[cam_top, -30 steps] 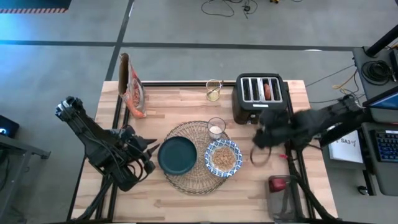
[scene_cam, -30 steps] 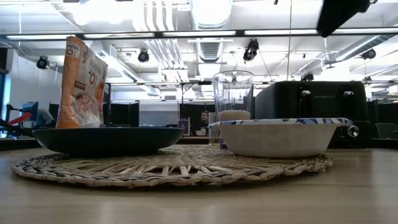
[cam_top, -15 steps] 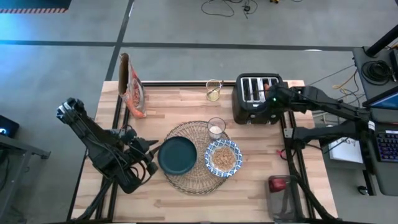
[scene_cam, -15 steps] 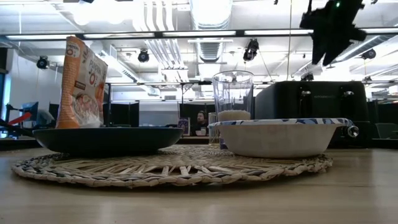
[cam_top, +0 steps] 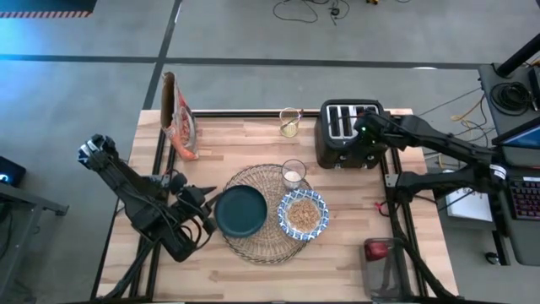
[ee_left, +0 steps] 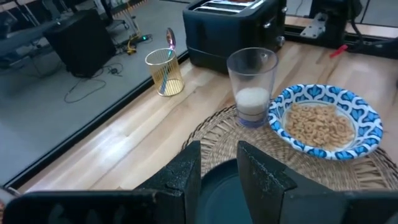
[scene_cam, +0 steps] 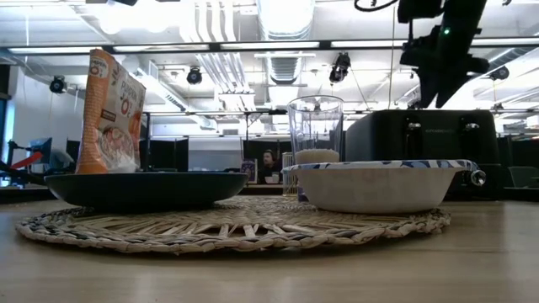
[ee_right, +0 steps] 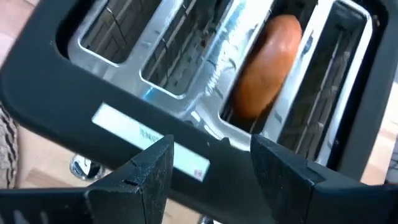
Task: Arrange a breakfast setting
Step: Put the toasted bagel on the green plate
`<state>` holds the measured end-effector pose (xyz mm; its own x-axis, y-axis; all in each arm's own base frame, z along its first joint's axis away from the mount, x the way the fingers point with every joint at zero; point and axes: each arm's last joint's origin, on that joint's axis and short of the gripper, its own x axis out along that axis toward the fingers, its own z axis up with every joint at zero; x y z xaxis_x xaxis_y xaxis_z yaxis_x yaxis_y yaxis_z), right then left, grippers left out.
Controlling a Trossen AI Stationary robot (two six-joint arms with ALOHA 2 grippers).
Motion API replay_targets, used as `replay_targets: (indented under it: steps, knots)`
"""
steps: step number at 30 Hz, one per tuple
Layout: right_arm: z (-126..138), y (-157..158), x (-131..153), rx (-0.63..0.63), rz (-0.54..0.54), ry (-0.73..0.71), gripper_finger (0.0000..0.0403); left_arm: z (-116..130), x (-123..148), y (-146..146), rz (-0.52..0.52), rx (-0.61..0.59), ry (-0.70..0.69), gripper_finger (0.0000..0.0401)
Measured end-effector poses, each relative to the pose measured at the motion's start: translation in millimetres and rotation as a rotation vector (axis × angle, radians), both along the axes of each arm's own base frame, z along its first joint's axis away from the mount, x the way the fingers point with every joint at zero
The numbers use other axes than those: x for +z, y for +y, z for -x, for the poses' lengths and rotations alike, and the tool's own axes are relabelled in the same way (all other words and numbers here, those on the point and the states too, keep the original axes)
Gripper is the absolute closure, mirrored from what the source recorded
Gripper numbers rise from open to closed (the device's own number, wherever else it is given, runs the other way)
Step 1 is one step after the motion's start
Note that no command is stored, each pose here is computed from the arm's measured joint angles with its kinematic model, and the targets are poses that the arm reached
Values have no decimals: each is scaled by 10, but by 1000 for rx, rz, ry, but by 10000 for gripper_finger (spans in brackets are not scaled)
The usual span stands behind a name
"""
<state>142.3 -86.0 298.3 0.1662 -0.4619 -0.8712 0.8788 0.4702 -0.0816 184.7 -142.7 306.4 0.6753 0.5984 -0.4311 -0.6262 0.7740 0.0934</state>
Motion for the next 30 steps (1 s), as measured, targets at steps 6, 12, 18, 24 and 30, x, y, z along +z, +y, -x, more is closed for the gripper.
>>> replay_targets:
  steps: [6,12,18,24,30]
  knots:
    - [-104,-224,-13,-8,48,-11,200,-23,-12,65,-19,27,19,313]
    - [-158,-540,-147,-45,53,46,200,-5,-1,100,-63,34,38,313]
    - [-146,-670,-194,-53,41,64,214,2,18,105,-62,33,49,313]
    - [-42,-580,-84,-51,65,18,228,-8,89,94,-33,32,37,313]
    - [35,-551,-6,-77,97,-19,228,-13,135,95,-59,32,10,313]
